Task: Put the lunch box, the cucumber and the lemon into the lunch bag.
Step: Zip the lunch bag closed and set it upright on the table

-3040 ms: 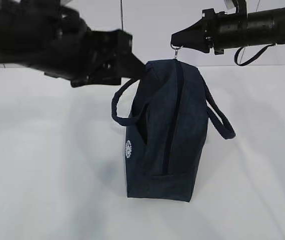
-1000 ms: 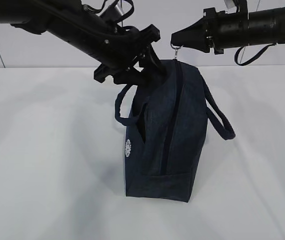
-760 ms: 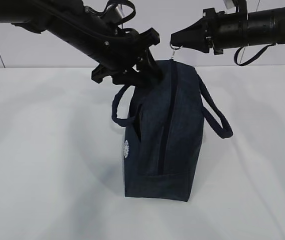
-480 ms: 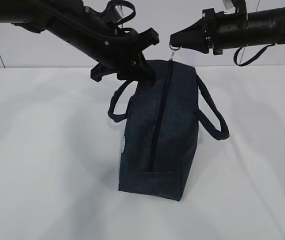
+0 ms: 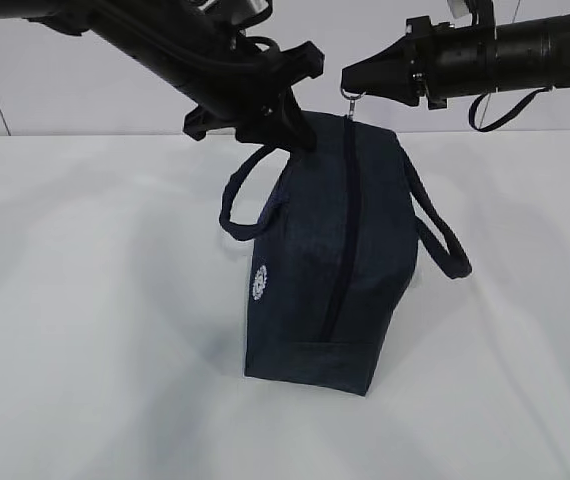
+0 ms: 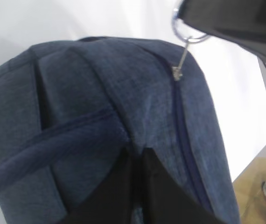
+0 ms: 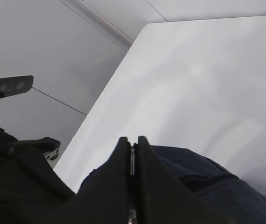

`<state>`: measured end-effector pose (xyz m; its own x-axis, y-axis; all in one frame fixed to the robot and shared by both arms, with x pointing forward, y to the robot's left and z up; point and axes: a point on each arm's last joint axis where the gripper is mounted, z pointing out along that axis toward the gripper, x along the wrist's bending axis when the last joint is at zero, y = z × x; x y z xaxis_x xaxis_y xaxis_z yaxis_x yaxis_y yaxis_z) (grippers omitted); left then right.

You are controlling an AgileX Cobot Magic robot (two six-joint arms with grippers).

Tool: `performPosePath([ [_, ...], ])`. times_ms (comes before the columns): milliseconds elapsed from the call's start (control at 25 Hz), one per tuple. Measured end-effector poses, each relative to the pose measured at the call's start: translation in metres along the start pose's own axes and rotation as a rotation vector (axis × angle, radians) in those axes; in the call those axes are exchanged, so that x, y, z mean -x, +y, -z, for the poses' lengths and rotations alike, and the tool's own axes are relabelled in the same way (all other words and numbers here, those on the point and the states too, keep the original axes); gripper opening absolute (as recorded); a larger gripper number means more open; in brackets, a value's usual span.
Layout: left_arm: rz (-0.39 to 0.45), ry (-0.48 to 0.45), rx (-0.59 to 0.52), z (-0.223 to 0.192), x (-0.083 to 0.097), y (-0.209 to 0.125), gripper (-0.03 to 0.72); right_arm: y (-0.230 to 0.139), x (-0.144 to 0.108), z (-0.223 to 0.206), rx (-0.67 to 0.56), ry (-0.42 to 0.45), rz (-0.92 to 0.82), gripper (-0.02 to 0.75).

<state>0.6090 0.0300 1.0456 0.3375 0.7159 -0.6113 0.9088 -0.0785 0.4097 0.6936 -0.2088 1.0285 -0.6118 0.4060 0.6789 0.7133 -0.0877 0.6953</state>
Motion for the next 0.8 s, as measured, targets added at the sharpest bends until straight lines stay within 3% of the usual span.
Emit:
performPosePath([
  [800,-0.119,-0.011,-0.102,0.02,0.015,-0.004,-0.003,0.007,0.0,0.001,0.025,-0.027,0.037,0.006],
])
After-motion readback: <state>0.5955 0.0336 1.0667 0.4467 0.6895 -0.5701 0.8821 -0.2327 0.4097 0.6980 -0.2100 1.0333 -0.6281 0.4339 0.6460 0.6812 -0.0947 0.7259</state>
